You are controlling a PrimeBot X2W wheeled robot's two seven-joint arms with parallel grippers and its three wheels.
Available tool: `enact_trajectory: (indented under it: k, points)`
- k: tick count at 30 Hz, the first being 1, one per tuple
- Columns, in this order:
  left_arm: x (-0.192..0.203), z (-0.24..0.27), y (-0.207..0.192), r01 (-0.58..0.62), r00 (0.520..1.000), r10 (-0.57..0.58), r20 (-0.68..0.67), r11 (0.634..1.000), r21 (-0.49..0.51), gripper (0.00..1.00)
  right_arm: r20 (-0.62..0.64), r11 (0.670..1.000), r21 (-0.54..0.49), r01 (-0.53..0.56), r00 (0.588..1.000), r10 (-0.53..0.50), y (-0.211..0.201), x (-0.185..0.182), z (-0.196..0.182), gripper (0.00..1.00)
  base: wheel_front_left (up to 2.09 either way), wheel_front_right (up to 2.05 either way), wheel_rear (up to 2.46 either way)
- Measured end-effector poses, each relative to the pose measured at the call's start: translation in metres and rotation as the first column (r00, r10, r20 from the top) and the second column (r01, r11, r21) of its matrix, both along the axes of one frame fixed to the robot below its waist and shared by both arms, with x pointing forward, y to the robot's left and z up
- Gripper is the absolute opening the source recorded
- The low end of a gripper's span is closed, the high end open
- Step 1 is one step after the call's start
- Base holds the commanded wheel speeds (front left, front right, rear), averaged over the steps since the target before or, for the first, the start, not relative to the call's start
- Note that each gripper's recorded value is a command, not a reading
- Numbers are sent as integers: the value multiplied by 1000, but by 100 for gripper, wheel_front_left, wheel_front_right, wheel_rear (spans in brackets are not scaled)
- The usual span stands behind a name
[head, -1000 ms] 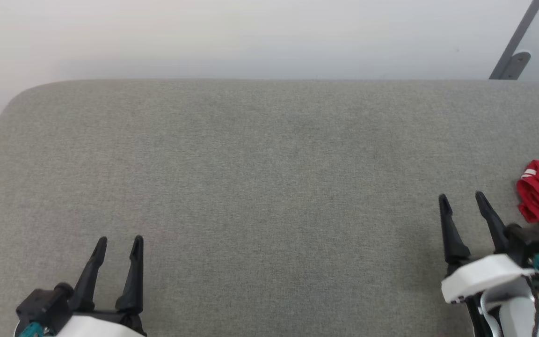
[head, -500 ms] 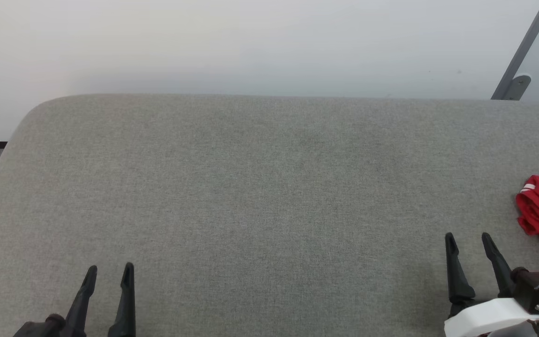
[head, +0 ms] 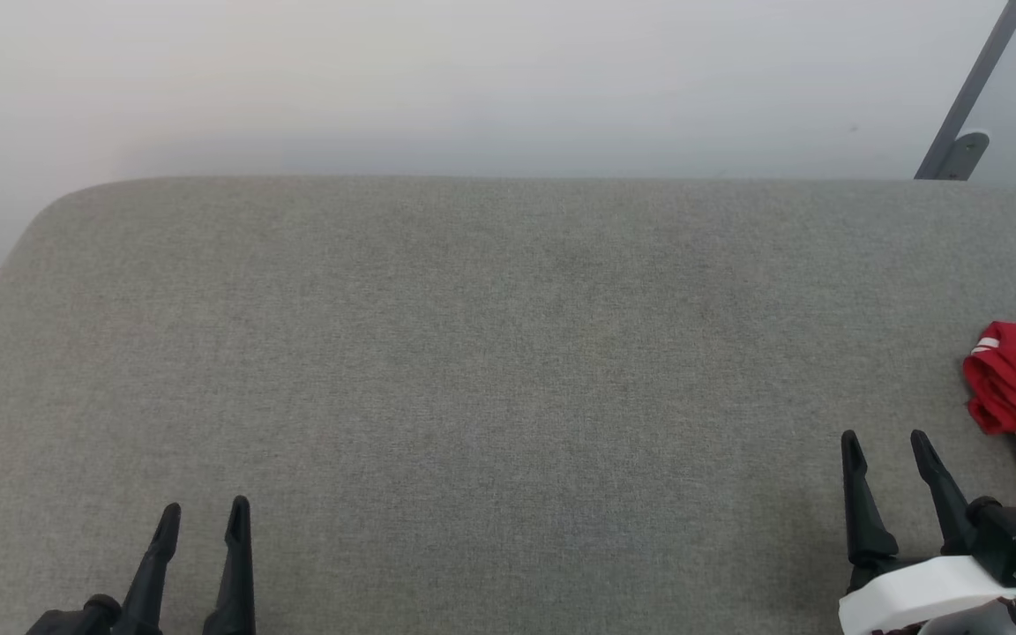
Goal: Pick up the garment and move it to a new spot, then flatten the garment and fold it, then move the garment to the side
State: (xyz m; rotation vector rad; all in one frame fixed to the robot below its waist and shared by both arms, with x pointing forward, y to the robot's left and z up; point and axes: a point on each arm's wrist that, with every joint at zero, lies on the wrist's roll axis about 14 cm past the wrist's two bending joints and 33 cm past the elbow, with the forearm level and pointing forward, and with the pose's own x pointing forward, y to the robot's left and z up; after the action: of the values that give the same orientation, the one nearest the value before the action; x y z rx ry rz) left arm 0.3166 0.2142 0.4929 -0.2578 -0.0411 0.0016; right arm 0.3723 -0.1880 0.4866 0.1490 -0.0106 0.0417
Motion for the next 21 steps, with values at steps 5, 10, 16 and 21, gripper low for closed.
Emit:
enact_trajectory:
  k: [5, 10, 16, 21]
  points:
    - [1, -7, 0, -11, 1000, 10, -22, 1000, -13, 0, -30, 1000, 4, 3, 1000, -3, 0, -2, -9, 0, 0, 0, 0]
    - [-2, -20, -3, -20, 998, 16, -63, 998, -53, 0, -96, 999, 30, 16, 995, -13, -1, -10, -28, 0, 0, 0, 0]
    - [-1, -24, 0, -42, 996, 30, -87, 988, -148, 0, -116, 989, 139, 52, 993, -36, -6, -11, -30, 0, 0, 0, 0]
    - [5, -24, 1, -59, 995, 39, -90, 972, -230, 0, -123, 972, 224, 74, 991, -48, -8, -9, -28, 0, 0, 0, 0]
